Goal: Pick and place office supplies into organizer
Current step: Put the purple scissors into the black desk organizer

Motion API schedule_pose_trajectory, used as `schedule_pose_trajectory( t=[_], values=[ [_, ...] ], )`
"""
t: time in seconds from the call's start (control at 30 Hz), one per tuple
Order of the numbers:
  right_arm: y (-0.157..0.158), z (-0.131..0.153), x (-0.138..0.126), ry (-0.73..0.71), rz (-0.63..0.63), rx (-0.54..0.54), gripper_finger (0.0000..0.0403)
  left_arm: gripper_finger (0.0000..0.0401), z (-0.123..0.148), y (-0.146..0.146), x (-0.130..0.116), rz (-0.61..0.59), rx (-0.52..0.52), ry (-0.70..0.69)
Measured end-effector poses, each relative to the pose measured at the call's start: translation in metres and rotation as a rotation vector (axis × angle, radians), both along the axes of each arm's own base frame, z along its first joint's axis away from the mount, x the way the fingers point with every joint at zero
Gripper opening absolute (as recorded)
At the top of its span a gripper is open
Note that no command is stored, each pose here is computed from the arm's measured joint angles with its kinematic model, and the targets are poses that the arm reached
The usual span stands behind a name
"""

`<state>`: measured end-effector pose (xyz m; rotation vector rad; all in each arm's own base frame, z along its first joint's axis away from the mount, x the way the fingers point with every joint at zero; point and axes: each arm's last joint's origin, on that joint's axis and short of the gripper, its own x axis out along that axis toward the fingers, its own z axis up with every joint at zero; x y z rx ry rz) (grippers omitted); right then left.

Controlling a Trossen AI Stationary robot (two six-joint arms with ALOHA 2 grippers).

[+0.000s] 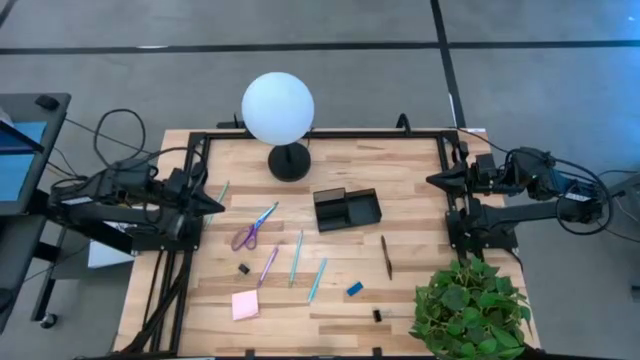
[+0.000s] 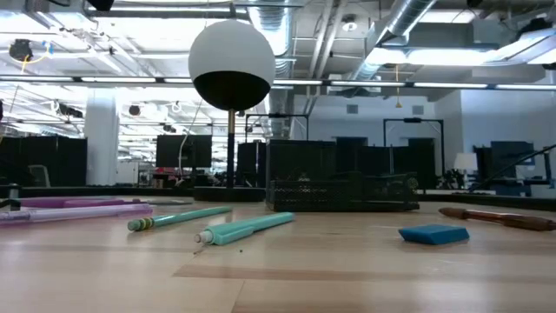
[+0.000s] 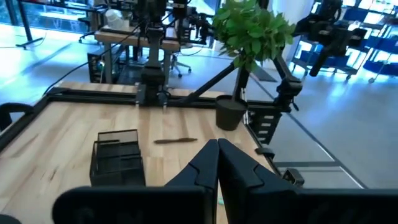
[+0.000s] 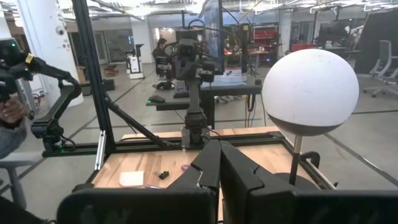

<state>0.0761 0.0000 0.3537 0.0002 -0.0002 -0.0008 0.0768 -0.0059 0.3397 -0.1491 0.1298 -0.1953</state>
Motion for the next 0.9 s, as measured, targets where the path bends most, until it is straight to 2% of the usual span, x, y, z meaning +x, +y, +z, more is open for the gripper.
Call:
schedule_pose_trajectory(
  t=[0.37,0.67,0.8,0.9],
  values=[
    [0.0,0.0,0.0,0.0,-0.001,0.0,0.0,0.0,-0.025,0.0,0.014,0.005,0.015,0.02],
    [0.0,0.0,0.0,0.0,0.0,0.0,0.0,0.0,-0.077,0.0,0.035,0.011,-0.031,0.061],
    [0.0,0.0,0.0,0.0,0.0,0.0,0.0,0.0,-0.1,0.0,0.042,0.011,-0.029,0.032],
    [0.0,0.0,0.0,0.0,0.0,0.0,0.0,0.0,-0.106,0.0,0.044,0.011,-0.039,-0.006]
  ],
)
